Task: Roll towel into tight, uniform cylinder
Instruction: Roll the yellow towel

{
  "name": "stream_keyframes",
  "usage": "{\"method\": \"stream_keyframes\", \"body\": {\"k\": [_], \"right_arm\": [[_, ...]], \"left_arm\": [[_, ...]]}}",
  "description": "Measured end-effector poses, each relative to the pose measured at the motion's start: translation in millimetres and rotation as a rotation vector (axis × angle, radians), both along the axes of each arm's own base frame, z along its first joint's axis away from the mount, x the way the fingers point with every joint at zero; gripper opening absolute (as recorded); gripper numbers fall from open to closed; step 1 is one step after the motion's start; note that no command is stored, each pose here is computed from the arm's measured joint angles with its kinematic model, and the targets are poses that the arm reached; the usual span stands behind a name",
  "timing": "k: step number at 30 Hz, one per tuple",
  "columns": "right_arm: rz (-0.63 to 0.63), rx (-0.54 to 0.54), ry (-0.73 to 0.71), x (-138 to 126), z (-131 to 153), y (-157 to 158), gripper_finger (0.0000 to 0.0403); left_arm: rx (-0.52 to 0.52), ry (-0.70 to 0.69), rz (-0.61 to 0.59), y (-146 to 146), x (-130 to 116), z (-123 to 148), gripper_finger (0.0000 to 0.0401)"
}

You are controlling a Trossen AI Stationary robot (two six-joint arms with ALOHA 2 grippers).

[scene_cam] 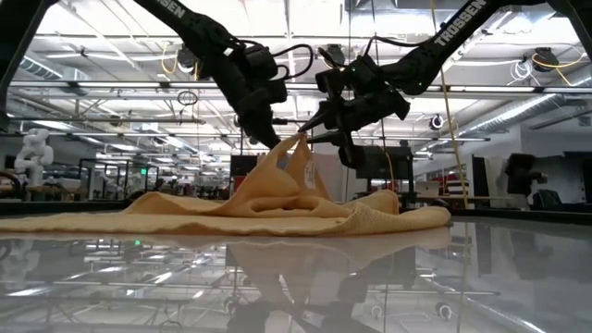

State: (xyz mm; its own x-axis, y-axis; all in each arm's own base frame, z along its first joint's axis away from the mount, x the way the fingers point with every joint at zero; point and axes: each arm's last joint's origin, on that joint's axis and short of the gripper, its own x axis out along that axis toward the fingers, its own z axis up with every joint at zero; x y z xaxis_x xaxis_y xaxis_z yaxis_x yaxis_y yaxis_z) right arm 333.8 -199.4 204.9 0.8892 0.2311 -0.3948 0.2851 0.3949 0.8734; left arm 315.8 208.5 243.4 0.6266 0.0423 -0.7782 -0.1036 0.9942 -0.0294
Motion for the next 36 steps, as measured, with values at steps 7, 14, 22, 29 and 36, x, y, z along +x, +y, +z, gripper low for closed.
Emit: {"method": "stream_keyframes", "body": {"k": [7,14,22,29,36], "right_arm": [[-0.013,0.001,0.005,0,0,0,0.0089],[-0.022,-0.004,0.009,0,0,-1,0.0083],[-0.024,-0.005,0.009,0,0,-1,0.0012],[-0.032,-0.014,0.012,0,0,-1,0.0007],[-0.015,-0.018,0.003,-1,0,-3,0.0002]], "left_arm": [[-0.013,-0.012,-0.001,-3,2,1,0.0000],[-0.013,-0.012,0.001,-2,2,1,0.0000],[0.006,0.001,0.018,-1,2,0,0.0000],[-0.003,0.008,0.075,0,2,0,0.0002],[0.024,-0.050,0.101,-4,-3,28,0.0082]]}}
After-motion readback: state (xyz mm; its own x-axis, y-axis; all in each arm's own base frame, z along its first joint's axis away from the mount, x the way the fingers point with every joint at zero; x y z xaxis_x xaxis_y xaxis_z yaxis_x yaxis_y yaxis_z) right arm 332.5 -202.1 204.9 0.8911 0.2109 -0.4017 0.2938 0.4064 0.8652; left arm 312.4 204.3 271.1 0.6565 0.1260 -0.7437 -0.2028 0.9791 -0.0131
